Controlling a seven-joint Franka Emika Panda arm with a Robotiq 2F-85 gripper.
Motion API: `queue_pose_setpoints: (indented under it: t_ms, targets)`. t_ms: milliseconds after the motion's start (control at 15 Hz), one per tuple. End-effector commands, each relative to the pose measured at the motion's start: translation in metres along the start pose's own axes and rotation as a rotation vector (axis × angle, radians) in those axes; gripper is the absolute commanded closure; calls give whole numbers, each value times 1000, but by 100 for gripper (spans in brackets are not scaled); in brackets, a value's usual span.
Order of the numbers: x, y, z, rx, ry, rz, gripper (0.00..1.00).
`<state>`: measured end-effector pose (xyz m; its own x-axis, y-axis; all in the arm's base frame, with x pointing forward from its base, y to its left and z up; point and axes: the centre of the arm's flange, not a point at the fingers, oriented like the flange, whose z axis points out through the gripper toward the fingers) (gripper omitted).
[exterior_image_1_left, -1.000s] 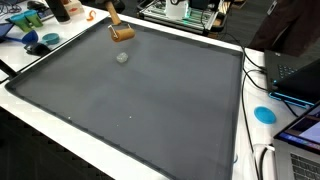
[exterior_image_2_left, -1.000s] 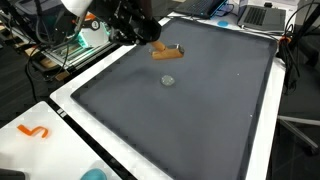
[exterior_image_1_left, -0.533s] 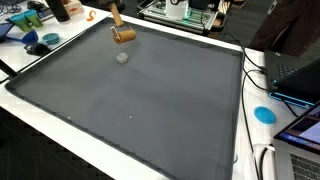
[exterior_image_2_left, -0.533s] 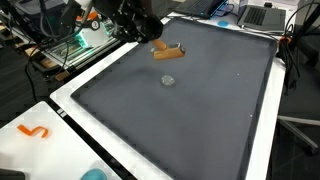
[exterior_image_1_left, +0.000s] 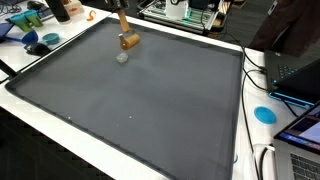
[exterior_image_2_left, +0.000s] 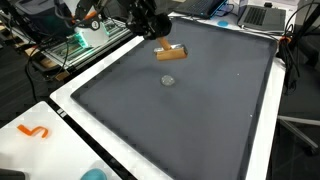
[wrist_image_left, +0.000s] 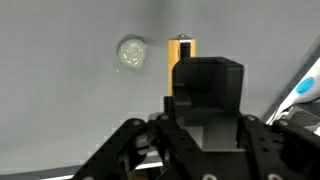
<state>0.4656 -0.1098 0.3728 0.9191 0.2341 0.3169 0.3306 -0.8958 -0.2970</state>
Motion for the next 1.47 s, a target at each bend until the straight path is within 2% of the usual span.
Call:
queue_pose_setpoints:
  t_ms: [0,467,1000,1400]
  targets:
    - [4,-35,1,-105,-63,10,76]
    - [25,-91,22,-310,-207,-11,76]
    - [48,-155,26,-481,-231,-51,76]
    - [59,-194,19,-559,-268,-59,76]
